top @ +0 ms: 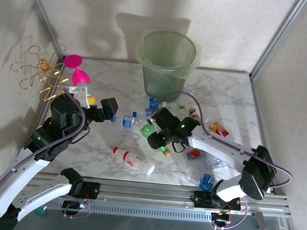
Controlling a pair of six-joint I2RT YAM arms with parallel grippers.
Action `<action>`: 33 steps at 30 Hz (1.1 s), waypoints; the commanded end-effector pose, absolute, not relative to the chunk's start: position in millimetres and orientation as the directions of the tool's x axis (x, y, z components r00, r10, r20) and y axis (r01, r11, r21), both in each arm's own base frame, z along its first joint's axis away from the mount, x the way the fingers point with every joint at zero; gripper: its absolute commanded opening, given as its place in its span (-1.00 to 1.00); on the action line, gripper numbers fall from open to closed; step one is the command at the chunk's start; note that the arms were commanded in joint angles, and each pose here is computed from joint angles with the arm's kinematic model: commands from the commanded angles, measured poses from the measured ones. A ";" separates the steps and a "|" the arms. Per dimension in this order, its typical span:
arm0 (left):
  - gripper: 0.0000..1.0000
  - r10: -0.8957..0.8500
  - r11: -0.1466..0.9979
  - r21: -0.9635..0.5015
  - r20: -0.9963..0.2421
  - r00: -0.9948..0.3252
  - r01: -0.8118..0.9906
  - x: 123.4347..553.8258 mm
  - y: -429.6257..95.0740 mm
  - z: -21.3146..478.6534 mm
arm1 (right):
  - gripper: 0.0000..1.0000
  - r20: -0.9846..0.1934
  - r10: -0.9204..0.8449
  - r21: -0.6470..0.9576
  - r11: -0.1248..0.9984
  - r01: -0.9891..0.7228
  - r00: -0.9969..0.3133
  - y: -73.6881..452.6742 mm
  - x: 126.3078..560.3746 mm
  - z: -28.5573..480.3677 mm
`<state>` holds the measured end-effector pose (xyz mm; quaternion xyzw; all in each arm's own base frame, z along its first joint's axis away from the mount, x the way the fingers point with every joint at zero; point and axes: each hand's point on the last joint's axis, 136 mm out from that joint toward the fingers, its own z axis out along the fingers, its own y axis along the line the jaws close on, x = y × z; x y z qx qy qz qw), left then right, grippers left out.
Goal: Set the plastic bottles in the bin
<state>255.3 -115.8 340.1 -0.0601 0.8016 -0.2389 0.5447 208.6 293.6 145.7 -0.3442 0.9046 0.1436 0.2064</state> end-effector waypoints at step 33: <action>0.96 -0.331 0.867 -0.449 -0.843 -0.425 0.215 262.3 -132.4 352.5 | -0.06 -0.918 0.138 0.307 0.839 -0.448 -0.371 259.4 547.7 408.0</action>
